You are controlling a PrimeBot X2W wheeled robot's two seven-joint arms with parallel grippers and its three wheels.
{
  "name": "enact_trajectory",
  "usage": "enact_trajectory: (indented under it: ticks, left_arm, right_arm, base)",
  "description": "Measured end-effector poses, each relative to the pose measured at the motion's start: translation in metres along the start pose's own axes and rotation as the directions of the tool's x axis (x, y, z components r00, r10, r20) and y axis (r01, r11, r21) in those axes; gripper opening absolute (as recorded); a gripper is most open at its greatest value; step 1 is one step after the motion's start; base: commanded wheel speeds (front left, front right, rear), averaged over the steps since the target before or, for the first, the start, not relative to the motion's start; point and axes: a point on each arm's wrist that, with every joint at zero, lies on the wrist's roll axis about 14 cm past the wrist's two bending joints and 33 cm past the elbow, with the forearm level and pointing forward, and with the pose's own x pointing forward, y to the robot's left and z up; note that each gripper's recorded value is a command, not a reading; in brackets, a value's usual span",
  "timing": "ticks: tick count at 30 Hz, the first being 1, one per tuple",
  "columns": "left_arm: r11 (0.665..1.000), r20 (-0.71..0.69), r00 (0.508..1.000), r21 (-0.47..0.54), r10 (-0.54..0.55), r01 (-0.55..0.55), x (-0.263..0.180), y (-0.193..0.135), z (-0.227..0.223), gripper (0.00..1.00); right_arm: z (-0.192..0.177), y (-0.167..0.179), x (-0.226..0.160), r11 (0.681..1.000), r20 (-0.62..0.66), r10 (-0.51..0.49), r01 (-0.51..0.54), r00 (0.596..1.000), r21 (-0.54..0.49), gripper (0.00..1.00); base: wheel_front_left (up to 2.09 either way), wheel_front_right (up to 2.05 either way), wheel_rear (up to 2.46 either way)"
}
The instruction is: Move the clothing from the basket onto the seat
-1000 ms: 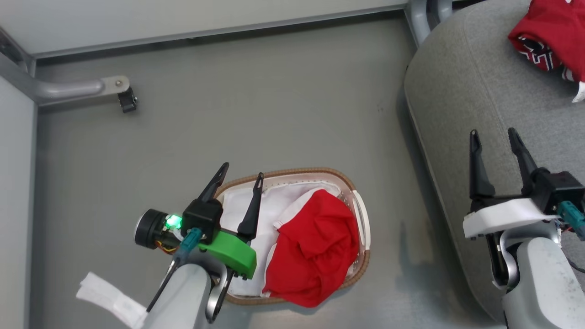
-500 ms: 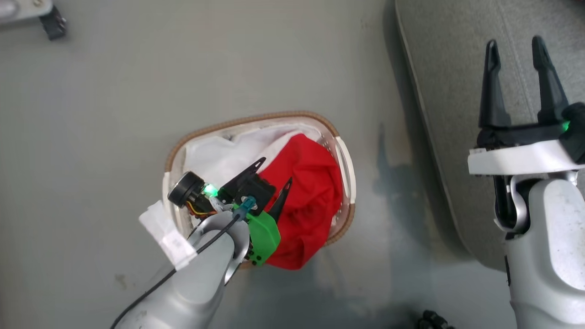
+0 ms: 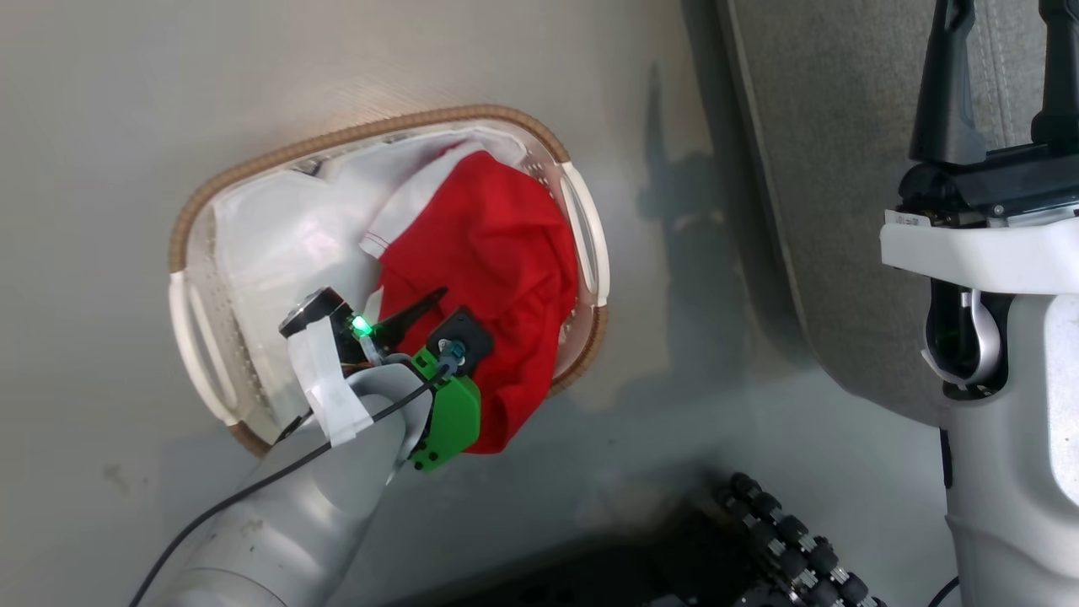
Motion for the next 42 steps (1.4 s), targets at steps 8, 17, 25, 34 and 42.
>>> enact_trajectory:
  ticks: [8, 17, 25, 34, 42]
  left_arm:
    - [1.000, -0.071, 0.997, 0.008, -0.007, 0.008, 0.025, 0.009, -0.030, 1.00]
    - [1.000, -0.041, 0.999, -0.002, -0.011, 0.011, 0.040, 0.011, -0.026, 0.33]
    - [1.000, 0.002, 1.000, 0.011, 0.012, -0.013, 0.033, 0.016, -0.010, 0.00]
    - [0.996, 0.097, 0.994, 0.069, 0.047, -0.054, 0.008, 0.021, 0.029, 0.00]
    - [0.987, 0.262, 0.958, 0.075, 0.119, -0.143, -0.036, 0.038, 0.089, 0.00]
  right_arm:
    - [-0.028, -0.006, -0.003, 1.000, -0.063, -0.004, 0.002, 0.998, -0.026, 1.00]
    - [-0.034, -0.012, -0.007, 0.999, -0.091, -0.012, 0.009, 0.996, -0.039, 1.00]
    - [-0.029, -0.011, -0.009, 1.000, -0.091, -0.014, 0.012, 0.996, -0.026, 1.00]
    - [-0.022, -0.012, -0.021, 1.000, -0.110, -0.031, 0.030, 0.993, -0.008, 1.00]
    - [-0.006, 0.004, -0.031, 1.000, -0.105, 0.003, -0.002, 0.994, 0.003, 1.00]
  base:
    - [0.00, 0.00, 0.00]
    - [0.00, 0.00, 0.00]
    - [0.00, 0.00, 0.00]
    - [0.00, 0.00, 0.00]
    - [0.00, 0.00, 0.00]
